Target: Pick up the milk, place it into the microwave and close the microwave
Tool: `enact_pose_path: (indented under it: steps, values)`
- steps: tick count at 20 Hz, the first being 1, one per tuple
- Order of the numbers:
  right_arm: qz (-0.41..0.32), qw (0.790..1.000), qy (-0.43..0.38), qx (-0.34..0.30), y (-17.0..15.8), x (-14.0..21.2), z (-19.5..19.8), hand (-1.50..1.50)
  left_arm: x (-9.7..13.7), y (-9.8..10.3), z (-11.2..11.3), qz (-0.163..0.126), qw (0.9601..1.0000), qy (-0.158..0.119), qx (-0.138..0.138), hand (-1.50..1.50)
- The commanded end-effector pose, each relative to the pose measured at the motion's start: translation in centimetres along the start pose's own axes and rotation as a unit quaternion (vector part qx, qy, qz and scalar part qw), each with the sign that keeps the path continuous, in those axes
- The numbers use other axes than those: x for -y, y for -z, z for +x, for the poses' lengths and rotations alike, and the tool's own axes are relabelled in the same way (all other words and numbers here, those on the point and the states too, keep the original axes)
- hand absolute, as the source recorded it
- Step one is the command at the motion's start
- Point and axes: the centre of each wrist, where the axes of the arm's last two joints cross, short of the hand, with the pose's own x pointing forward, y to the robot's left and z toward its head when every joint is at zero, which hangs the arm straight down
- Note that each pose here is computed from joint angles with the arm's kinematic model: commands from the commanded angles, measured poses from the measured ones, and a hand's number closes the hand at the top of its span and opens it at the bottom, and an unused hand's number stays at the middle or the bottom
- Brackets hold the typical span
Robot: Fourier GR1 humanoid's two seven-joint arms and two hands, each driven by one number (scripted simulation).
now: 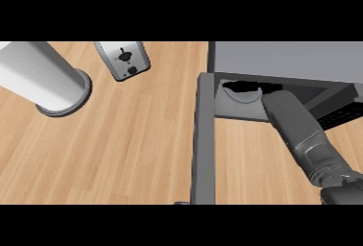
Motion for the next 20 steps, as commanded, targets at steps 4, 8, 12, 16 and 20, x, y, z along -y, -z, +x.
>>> enact_pose_path:
  steps: [4,8,12,16,20]
  values:
    - [0.011,0.997,0.069,0.027,-0.6,-0.1,-0.6,-1.5,1.3,1.1,0.1,-0.019,0.9997,-0.013,-0.012,-1.5]
    - [0.031,0.992,0.119,0.019,-2.5,-1.0,-1.9,-1.5,2.4,0.2,-0.1,-0.03,0.9991,-0.022,-0.022,-1.5]
    - [0.048,0.988,0.148,0.015,-4.3,-0.8,-3.7,-1.5,5.1,2.1,-0.4,-0.044,0.9989,-0.016,-0.001,-1.5]
    - [0.063,0.983,0.17,0.02,-5.3,-2.0,-3.6,-1.5,5.4,2.5,-1.6,-0.067,0.9974,-0.026,-0.01,-1.5]
    - [0.07,0.978,0.196,0.019,-7.6,-3.9,-3.7,-1.5,6.5,3.7,-2.8,-0.083,0.9963,-0.01,-0.021,-1.5]
